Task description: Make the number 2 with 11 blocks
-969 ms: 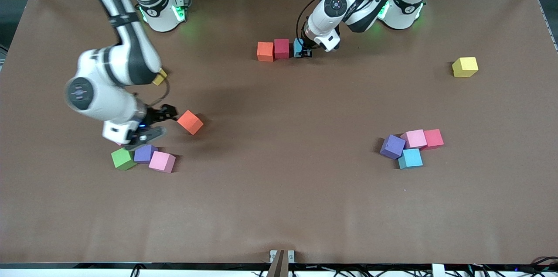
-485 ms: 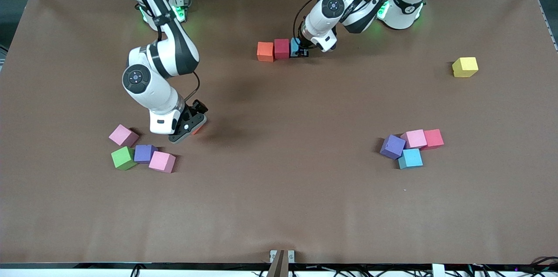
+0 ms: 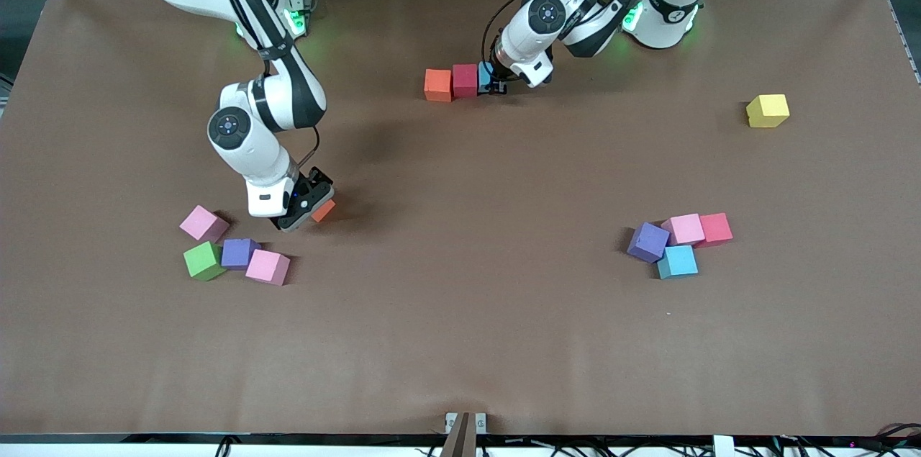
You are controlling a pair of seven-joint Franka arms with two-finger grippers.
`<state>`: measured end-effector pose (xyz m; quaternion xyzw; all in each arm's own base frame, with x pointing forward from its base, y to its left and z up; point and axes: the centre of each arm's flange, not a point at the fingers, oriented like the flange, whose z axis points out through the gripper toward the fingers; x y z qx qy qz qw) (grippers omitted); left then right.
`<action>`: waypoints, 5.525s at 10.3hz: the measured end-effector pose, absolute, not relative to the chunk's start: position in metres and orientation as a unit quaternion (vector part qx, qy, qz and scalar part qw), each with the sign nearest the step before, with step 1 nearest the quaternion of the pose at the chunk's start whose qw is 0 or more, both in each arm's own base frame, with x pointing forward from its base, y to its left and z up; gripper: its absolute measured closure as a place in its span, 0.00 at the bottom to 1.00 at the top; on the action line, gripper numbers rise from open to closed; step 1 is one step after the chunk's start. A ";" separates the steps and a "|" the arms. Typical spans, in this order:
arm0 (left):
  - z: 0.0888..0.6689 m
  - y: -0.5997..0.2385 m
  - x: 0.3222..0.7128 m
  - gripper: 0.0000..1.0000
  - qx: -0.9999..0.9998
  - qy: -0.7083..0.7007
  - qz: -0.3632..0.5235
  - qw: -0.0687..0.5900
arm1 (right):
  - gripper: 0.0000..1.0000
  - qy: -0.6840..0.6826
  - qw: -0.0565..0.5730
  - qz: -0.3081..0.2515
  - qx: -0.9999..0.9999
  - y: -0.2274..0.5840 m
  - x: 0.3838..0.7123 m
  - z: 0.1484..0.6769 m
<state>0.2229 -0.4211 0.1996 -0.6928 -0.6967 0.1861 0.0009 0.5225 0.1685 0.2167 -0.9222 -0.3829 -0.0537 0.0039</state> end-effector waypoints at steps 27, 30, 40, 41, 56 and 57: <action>0.301 -0.382 0.387 0.00 -0.936 -0.349 0.048 -0.006 | 0.15 -0.431 0.019 -0.042 -0.901 0.157 0.501 0.198; 0.306 -0.354 0.412 0.00 -0.976 -0.218 0.013 0.006 | 0.39 -0.448 0.017 -0.049 -0.893 0.159 0.505 0.203; 0.333 -0.245 0.493 0.00 -0.968 0.250 -0.010 0.023 | 0.43 -0.174 0.081 -0.059 -0.980 0.396 0.429 0.255; 0.333 -0.241 0.495 0.00 -0.967 0.253 -0.011 0.023 | 0.43 -0.132 0.084 -0.055 -0.986 0.420 0.414 0.254; 0.327 -0.168 0.597 0.00 -0.951 -0.308 -0.029 -0.011 | 0.43 0.101 0.014 -0.040 -0.994 0.568 0.300 0.214; 0.322 -0.165 0.600 0.00 -0.934 -0.356 -0.025 -0.011 | 0.43 0.101 0.012 -0.039 -0.994 0.571 0.295 0.213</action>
